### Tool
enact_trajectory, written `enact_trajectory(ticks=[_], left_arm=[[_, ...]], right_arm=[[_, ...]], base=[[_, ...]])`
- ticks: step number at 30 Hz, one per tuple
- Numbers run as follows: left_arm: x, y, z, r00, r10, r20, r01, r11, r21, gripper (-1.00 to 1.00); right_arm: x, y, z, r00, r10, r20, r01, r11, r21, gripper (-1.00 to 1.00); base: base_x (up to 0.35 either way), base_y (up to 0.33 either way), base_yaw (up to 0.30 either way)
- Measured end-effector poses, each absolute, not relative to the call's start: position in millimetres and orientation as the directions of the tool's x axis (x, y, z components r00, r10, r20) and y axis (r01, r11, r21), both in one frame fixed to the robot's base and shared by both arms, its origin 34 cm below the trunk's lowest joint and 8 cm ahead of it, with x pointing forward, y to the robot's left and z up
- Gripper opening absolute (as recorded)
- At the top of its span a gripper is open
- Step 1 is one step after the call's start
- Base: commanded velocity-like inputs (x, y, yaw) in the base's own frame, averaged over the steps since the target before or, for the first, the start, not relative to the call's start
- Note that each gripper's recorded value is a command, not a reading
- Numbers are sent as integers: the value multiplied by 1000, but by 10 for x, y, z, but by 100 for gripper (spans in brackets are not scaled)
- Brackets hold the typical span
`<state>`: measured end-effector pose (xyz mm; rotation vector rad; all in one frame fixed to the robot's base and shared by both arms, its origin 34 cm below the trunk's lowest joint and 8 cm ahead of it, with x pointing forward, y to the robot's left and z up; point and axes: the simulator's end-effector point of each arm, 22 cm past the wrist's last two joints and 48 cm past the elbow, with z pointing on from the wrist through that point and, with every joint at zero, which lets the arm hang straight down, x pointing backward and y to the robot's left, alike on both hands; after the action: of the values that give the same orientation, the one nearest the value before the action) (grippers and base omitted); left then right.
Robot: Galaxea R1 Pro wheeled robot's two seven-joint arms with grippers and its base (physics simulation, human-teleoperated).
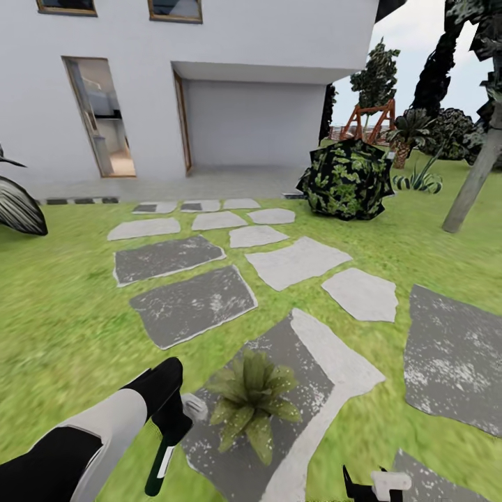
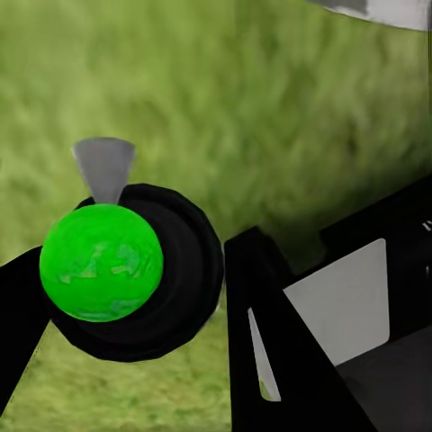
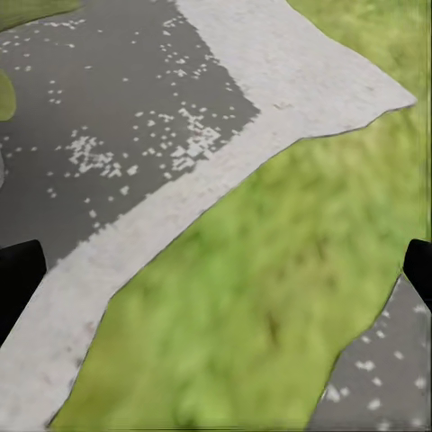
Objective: Pick up the pesticide atomizer in the garden and spray insectifuge to fully cover both potted plants in the garden.
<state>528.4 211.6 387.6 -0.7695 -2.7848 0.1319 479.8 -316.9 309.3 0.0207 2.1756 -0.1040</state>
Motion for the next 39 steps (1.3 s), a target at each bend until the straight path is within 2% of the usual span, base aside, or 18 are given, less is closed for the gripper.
enact_trajectory(ticks=[8,14,20,23,29,33,39], left_arm=[[5495,2023,4013,-835,522,176,502,852,-146,-100],[5967,2058,4360,-846,520,116,511,853,-105,-100],[5920,1879,4646,-752,636,171,613,771,-173,-100],[5856,1931,4664,-711,670,216,651,742,-160,-100],[5827,1919,4652,-699,678,226,661,734,-158,-100],[5806,1896,4646,-695,681,229,663,731,-161,-100],[5790,1912,4631,-692,683,236,666,729,-157,-100]], right_arm=[[4799,-3170,3095,-570,-24,-821,55,996,-67,100],[4800,-3159,3093,-570,-23,-821,54,996,-66,100],[4796,-3155,3090,-571,-24,-820,52,997,-65,100],[4795,-3159,3089,-572,-25,-820,51,997,-66,100],[4799,-3182,3094,-571,-25,-821,55,996,-69,100],[4799,-3176,3097,-570,-23,-821,56,996,-67,100],[4799,-3175,3097,-570,-22,-821,57,996,-67,100]], base=[[1,1,-258],[0,0,-40],[0,0,-1],[0,0,0],[10,0,0],[238,0,-17],[289,0,-244]])
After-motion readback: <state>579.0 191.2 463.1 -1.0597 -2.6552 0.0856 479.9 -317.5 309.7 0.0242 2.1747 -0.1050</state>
